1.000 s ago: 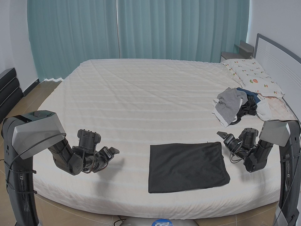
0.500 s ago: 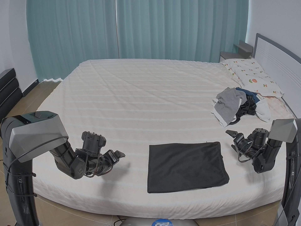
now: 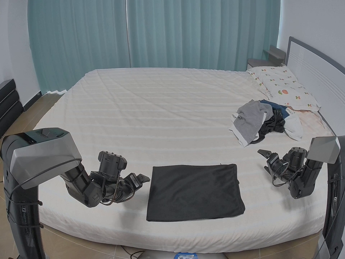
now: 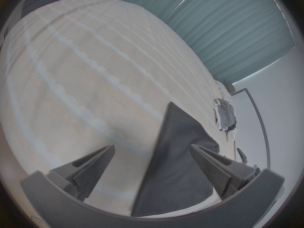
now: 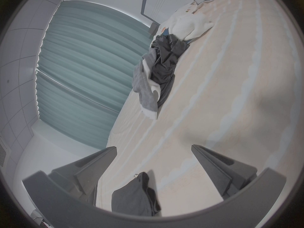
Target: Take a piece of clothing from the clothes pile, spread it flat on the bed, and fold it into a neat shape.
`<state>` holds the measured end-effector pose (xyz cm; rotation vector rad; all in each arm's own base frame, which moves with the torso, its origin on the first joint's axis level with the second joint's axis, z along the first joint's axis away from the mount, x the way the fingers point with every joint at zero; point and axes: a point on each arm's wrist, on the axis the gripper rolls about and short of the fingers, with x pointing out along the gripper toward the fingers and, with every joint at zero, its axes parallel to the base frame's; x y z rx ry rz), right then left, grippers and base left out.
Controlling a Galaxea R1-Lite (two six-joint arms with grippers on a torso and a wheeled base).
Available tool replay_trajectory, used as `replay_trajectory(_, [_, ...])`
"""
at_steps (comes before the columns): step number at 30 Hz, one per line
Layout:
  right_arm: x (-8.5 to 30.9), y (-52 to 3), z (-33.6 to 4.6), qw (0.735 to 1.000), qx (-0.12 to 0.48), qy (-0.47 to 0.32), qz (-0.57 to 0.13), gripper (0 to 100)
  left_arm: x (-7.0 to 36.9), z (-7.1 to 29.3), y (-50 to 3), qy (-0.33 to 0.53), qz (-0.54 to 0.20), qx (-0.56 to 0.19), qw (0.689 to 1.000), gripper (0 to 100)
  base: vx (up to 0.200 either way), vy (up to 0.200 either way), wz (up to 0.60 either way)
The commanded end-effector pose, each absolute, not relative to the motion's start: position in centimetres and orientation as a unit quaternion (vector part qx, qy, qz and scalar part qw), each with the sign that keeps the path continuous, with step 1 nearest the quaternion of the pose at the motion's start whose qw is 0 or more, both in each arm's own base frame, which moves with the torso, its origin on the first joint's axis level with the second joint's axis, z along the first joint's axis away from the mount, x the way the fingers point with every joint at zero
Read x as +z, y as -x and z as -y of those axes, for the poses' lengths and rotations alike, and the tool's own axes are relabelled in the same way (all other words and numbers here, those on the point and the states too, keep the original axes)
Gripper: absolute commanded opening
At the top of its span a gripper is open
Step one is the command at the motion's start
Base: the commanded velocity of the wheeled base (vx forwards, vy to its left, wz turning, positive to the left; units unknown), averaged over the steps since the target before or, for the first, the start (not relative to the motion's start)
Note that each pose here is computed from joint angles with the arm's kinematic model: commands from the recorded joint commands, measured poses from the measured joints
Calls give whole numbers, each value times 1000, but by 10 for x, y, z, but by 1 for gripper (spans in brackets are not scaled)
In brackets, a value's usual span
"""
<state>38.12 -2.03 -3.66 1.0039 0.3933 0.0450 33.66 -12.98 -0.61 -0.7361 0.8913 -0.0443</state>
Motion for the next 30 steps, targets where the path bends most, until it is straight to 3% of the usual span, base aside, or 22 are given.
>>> replay_trajectory(1, [-37,-382,20,858,22,-477,-187,100,-4,139,-339,347,-424,-46,835,100,0,0,0])
replay_trajectory(7, [-38,-381,19,858,22,-477,-188,100,-15,153,-334,295,-435,-76,848,100,0,0,0])
replay_trajectory(13, [-40,-381,18,859,21,-474,-191,100,-41,167,-333,261,-394,-71,878,100,0,0,0])
replay_trajectory(30, [-40,-381,18,860,22,-471,-192,100,-42,173,-320,267,-367,-103,885,100,0,0,0])
